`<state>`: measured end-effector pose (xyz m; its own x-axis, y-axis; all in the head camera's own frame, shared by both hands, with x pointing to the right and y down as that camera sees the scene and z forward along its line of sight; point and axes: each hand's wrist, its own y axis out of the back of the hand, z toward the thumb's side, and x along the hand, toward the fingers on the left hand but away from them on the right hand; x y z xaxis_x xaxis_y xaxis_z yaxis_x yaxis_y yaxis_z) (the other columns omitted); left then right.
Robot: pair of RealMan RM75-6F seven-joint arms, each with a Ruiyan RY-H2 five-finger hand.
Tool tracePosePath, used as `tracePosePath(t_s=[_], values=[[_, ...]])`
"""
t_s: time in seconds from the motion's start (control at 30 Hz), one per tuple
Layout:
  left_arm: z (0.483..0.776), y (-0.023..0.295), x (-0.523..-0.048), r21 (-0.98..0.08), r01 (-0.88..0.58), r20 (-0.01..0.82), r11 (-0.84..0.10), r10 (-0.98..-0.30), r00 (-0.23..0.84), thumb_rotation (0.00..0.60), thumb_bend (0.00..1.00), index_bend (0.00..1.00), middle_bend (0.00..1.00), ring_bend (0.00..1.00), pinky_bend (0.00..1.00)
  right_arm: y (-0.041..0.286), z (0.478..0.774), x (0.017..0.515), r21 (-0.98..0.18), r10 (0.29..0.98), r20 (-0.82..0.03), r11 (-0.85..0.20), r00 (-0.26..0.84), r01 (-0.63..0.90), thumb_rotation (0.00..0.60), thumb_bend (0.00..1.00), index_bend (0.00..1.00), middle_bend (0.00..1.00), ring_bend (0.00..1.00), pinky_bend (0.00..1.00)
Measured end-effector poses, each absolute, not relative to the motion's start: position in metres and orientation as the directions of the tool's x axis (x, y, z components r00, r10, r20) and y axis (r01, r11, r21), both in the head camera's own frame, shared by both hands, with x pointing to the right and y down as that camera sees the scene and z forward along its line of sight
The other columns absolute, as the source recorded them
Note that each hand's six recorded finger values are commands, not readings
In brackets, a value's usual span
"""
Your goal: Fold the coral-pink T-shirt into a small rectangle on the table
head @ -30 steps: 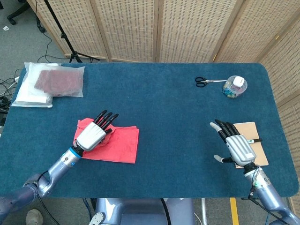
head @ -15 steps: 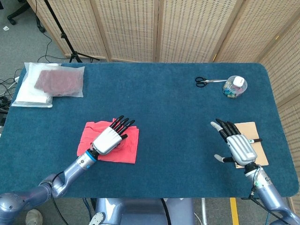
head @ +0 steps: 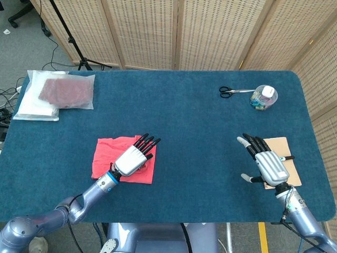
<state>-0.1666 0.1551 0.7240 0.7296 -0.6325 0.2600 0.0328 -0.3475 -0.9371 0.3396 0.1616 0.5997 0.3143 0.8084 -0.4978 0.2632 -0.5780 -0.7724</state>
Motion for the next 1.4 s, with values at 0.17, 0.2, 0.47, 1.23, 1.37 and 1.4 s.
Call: tracePosePath(t_s=[0.17,0.2,0.47,1.23,1.37,1.4], values=[[0.715,0.154,-0.169,-0.921,-0.049,0.235,-0.385,-0.653,0.721,0.6,0.01,0.0,0.0,0.0,0.0,0.163,0.6,0.339,-0.772,0.806,-0.5,-0.581,0.317,0.259,0.6,0.21,0.0,0.0,0.0,0.0],[0.714,0.154,-0.169,-0.918,-0.061,0.233,-0.392,-0.656,0.718,0.6,0.0,0.0,0.0,0.0,0.0,0.163,0.601,0.338,-0.772,0.806,-0.5,-0.581,0.317,0.258,0.6,0.21,0.0,0.0,0.0,0.0],[0.695,0.149,-0.173,-0.863,-0.19,0.219,-0.468,-0.685,0.695,0.6,0.0,0.0,0.0,0.0,0.0,0.164,0.602,0.337,-0.772,0.803,-0.505,-0.584,0.318,0.25,0.6,0.21,0.0,0.0,0.0,0.0],[0.698,0.157,-0.238,-0.287,-0.385,0.64,-0.877,-0.475,0.604,0.6,0.0,0.0,0.0,0.0,0.0,0.168,0.607,0.333,-0.769,0.79,-0.518,-0.598,0.327,0.228,0.6,0.21,0.0,0.0,0.0,0.0],[0.705,0.163,-0.24,-0.286,-0.365,0.636,-0.886,-0.461,0.619,0.6,0.0,0.0,0.0,0.0,0.0,0.169,0.607,0.333,-0.768,0.79,-0.518,-0.599,0.328,0.226,0.6,0.21,0.0,0.0,0.0,0.0],[0.707,0.164,-0.24,-0.286,-0.362,0.634,-0.887,-0.459,0.623,0.6,0.0,0.0,0.0,0.0,0.0,0.169,0.607,0.333,-0.768,0.79,-0.518,-0.599,0.328,0.226,0.6,0.21,0.0,0.0,0.0,0.0]])
